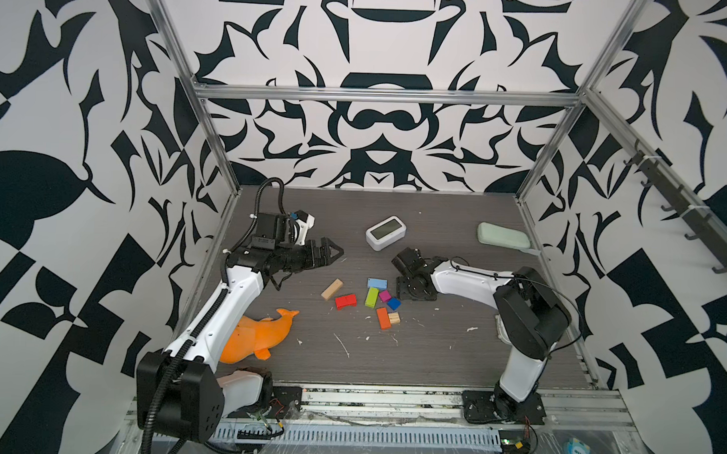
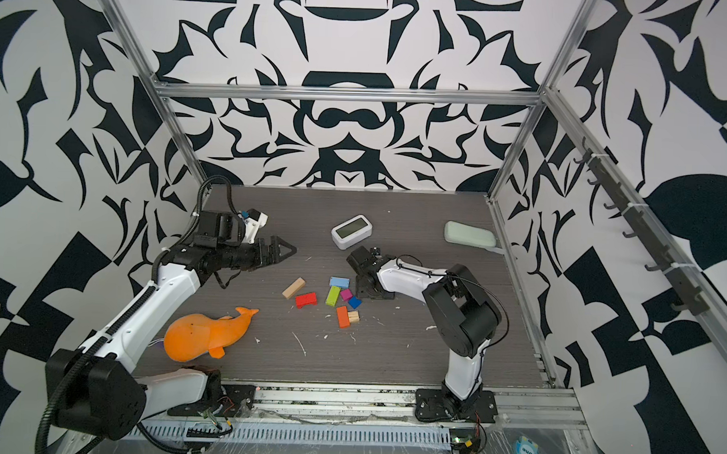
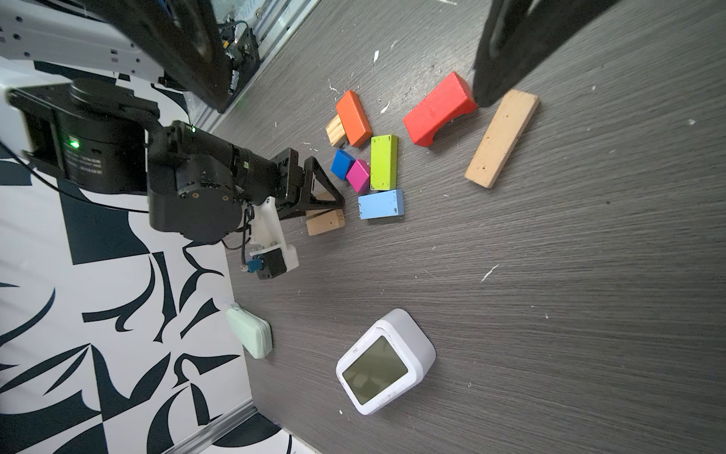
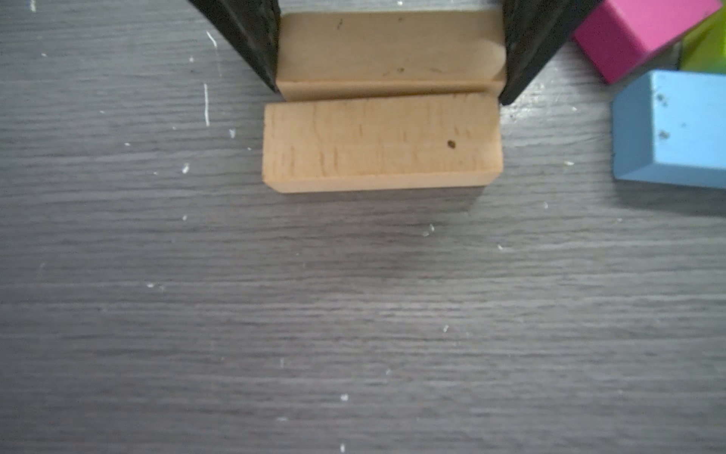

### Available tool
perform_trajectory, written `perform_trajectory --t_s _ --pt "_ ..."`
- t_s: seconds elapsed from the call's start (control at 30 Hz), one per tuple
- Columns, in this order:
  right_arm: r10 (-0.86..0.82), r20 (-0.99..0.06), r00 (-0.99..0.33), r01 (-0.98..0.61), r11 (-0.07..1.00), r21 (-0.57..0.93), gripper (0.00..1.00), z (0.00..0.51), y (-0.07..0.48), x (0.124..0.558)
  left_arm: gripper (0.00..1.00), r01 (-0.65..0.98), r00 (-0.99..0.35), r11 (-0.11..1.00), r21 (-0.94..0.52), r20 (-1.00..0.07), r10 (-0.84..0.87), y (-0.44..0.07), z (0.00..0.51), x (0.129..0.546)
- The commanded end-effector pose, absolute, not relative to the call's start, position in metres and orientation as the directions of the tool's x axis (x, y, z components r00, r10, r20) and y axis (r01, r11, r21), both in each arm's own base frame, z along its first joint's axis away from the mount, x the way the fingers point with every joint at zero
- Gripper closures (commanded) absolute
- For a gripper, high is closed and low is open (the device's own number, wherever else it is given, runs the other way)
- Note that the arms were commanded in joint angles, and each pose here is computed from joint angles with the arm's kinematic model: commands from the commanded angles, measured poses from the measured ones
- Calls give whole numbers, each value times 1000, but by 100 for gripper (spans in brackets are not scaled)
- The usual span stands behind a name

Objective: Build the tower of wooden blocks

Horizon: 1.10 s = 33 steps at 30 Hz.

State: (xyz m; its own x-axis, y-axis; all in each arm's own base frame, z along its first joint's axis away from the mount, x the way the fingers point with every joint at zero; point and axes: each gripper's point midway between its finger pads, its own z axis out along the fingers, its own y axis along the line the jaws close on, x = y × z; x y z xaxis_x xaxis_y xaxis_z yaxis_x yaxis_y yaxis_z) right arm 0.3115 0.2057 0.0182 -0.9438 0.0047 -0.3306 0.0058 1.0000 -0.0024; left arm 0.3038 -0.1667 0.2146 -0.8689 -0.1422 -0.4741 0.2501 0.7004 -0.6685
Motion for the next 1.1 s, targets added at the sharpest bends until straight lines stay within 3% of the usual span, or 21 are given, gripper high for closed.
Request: perform_trajectory --t_s 0.0,1.07 --pt "-12 -315 -949 10 998 -67 29 8 193 313 1 262 -863 700 -665 -486 -139 -167 219 301" --pt "-8 -300 -954 11 998 -63 22 5 194 315 0 272 -861 696 -665 -491 -133 -167 221 300"
